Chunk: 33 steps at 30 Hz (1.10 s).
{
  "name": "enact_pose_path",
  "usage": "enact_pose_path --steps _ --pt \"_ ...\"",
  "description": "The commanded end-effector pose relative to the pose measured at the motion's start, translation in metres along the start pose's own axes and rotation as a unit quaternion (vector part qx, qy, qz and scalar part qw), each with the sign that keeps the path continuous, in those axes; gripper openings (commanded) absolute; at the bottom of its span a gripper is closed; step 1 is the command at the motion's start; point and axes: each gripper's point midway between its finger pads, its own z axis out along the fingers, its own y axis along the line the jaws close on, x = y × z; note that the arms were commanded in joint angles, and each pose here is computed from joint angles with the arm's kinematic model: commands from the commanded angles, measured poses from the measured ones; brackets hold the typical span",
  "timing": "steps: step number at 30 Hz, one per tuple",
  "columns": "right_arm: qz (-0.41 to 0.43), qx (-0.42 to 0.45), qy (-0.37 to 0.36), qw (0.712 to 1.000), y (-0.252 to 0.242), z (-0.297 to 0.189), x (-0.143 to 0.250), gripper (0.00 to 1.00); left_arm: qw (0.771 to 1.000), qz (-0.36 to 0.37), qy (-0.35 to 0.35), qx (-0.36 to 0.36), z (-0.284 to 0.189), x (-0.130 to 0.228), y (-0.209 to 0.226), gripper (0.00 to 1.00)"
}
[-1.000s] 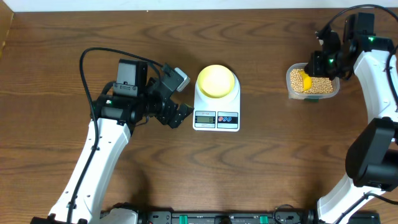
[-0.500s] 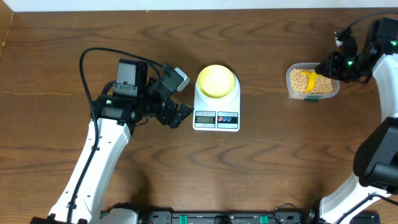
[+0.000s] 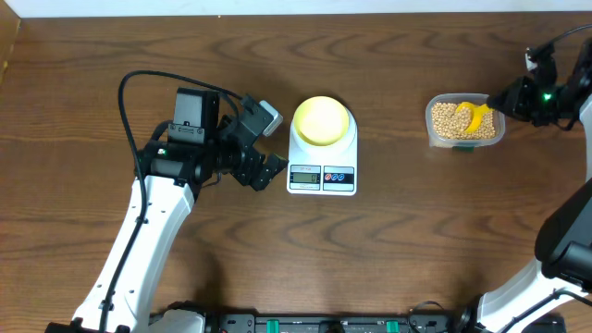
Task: Scoop item into bowl and weigh 50g on scale
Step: 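Drag the scoop through the soybeans and lift it out full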
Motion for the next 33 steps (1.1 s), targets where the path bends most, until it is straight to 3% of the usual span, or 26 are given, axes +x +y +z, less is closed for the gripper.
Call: enact_pose_path --steps 1,14,19,33 --pt "0.011 -0.035 -0.01 0.999 0.004 -0.003 -0.003 0.01 1.0 0.013 -0.012 0.004 -0.005 -0.006 -0.003 0.9" --pt "0.029 -0.078 -0.034 0.996 0.004 -0.017 -0.01 0.01 1.0 0.013 -0.012 0.004 -0.005 -0.006 -0.003 0.9" --pt "0.021 -0.128 -0.045 0.991 0.02 -0.021 -0.015 0.01 1.0 0.013 -0.012 0.004 -0.005 -0.006 -0.003 0.9" --pt "0.024 -0.162 -0.043 0.986 0.059 -0.004 -0.026 0.01 1.0 0.013 -0.012 0.004 -0.005 -0.006 -0.003 0.9"
